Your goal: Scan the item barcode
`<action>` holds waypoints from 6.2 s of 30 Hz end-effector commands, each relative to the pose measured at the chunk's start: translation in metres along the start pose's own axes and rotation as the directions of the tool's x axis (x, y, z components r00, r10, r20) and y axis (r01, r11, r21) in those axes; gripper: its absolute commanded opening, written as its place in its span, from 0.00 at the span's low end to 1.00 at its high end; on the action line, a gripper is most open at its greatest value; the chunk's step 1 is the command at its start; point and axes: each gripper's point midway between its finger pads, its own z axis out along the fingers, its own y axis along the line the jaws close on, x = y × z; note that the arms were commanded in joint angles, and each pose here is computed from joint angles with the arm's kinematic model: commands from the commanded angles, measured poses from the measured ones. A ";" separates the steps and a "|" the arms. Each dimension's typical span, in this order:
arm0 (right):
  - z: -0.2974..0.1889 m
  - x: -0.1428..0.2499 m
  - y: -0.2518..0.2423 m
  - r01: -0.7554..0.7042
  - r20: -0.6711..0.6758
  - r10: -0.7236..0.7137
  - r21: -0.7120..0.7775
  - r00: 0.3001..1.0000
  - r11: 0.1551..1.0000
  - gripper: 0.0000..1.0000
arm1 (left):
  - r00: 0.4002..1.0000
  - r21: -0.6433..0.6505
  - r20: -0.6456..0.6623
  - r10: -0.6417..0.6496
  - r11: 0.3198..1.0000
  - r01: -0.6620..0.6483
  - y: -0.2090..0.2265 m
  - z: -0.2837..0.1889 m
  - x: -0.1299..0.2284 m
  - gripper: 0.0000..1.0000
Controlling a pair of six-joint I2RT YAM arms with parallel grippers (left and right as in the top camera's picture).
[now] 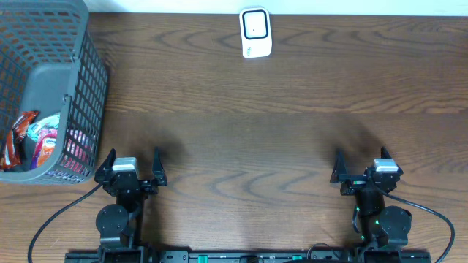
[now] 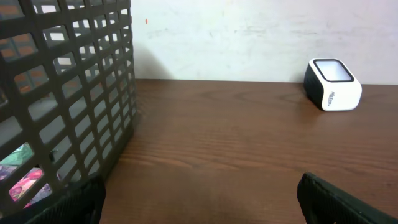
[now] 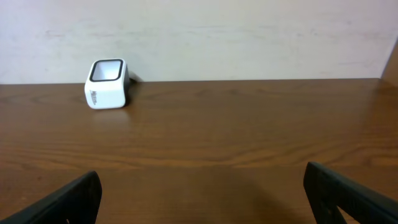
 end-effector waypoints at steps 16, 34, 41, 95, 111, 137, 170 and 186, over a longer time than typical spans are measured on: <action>0.000 0.001 0.000 -0.014 -0.001 0.014 0.000 1.000 1.000 0.99 | 0.999 -0.002 -0.048 0.002 1.000 -0.002 0.001 0.000 0.014 0.98; 0.000 0.001 0.000 -0.014 -0.001 0.014 0.000 1.000 1.000 0.99 | 0.999 -0.002 -0.048 0.002 1.000 -0.002 0.001 0.000 0.014 0.98; 0.000 0.001 0.000 -0.014 -0.001 0.014 0.000 1.000 1.000 0.99 | 0.999 -0.002 -0.048 0.002 1.000 -0.002 0.001 0.000 0.014 0.98; 0.000 0.001 0.000 -0.014 -0.001 0.014 0.000 1.000 1.000 0.99 | 0.999 -0.002 -0.048 0.002 1.000 -0.002 0.001 0.000 0.014 0.98; 0.000 0.001 0.000 -0.014 -0.001 0.014 0.000 1.000 1.000 0.99 | 0.999 -0.002 -0.048 0.002 1.000 -0.002 0.001 0.000 0.014 0.98; 0.000 0.001 0.000 -0.014 -0.001 0.014 0.000 1.000 1.000 0.99 | 0.999 -0.002 -0.048 0.002 1.000 -0.002 0.001 0.000 0.014 0.98; 0.000 0.001 0.000 -0.014 -0.001 0.014 0.000 1.000 1.000 0.99 | 0.804 0.763 0.057 -0.592 0.545 0.347 -0.102 -0.079 -0.134 0.98; 0.000 0.001 0.000 -0.014 -0.001 0.014 0.000 1.000 1.000 0.99 | 0.863 0.618 0.370 -0.345 0.785 0.048 -0.091 -0.079 -0.298 0.98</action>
